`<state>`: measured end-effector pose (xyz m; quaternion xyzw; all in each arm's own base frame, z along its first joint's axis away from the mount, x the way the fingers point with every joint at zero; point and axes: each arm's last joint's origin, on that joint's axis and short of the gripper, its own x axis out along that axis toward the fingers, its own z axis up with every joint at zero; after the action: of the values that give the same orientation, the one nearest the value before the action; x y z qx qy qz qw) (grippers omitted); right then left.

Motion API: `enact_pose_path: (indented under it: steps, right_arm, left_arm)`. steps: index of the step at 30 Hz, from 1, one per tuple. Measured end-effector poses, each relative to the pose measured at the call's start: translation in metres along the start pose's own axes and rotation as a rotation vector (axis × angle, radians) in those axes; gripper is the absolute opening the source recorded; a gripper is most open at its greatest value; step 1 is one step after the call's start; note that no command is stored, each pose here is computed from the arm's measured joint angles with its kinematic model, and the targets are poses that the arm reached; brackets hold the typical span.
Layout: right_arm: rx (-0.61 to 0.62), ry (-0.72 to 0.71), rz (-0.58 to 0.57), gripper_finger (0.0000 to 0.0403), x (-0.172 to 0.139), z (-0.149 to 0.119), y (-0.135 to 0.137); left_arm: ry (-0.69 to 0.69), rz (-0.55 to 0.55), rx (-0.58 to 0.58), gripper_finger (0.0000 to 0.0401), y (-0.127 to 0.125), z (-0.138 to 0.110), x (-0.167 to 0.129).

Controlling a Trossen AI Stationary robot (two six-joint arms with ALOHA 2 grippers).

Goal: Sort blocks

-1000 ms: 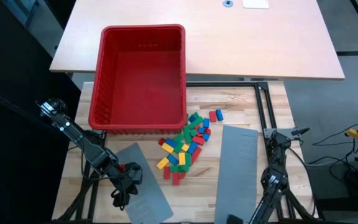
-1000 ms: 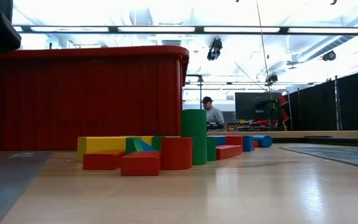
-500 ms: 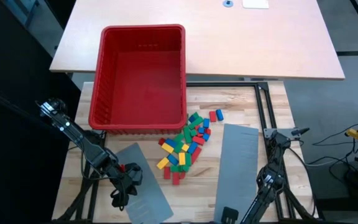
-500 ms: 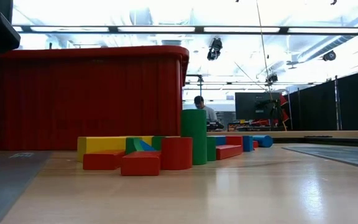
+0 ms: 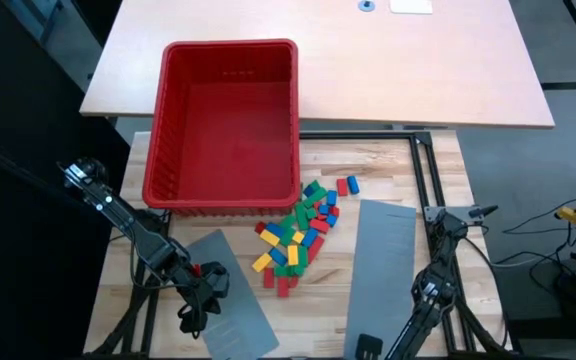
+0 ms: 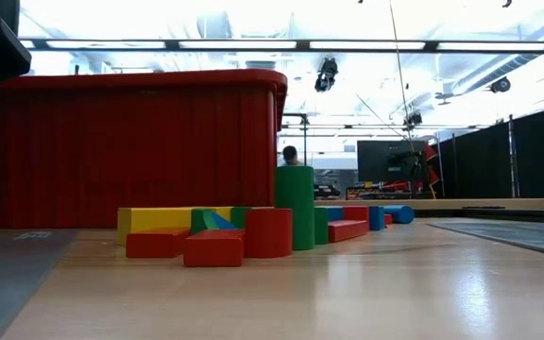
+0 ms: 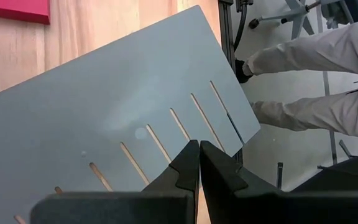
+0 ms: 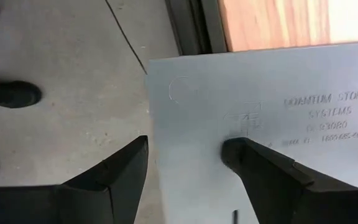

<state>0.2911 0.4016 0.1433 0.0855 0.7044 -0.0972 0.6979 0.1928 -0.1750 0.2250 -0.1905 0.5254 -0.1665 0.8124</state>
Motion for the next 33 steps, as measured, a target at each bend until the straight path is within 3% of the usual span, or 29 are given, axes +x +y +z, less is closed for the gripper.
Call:
enact_pose_path:
  steps: [17, 33]
  right_arm:
    - [-0.038, 0.042, 0.036, 0.0254, 0.001, -0.005, 0.004]
    - [-0.069, 0.07, -0.033, 0.0266, 0.017, -0.009, 0.003]
  left_arm:
    - [0.01, 0.018, -0.002, 0.0, 0.001, -0.001, 0.0]
    - [-0.021, 0.062, 0.006, 0.0, 0.003, -0.001, 0.0]
